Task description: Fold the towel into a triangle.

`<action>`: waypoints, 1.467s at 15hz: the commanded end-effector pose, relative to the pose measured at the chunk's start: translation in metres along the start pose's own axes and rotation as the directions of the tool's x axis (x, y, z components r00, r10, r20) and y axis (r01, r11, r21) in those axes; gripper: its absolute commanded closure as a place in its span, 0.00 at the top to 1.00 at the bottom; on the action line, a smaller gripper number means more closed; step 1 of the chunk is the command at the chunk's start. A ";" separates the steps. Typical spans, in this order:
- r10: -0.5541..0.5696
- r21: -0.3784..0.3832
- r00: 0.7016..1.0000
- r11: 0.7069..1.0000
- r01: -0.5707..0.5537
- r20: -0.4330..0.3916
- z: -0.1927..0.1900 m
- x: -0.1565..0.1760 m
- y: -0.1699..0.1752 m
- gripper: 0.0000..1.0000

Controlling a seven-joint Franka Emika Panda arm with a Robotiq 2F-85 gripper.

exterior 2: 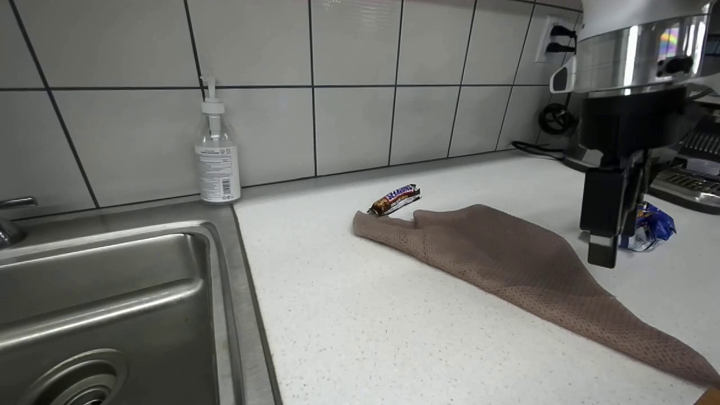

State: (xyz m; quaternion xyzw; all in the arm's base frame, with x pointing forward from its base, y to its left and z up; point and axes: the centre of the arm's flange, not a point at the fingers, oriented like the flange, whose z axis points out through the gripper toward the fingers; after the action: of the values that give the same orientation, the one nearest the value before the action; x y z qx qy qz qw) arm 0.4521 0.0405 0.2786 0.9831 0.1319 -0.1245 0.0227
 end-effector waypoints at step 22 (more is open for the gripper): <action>0.335 0.143 0.942 0.931 -0.337 0.038 0.027 -0.074 -0.023 1.00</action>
State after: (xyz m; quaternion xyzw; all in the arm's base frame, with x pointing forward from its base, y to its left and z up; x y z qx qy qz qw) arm 0.3871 0.0381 0.2672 0.9890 -0.0116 -0.1455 -0.0249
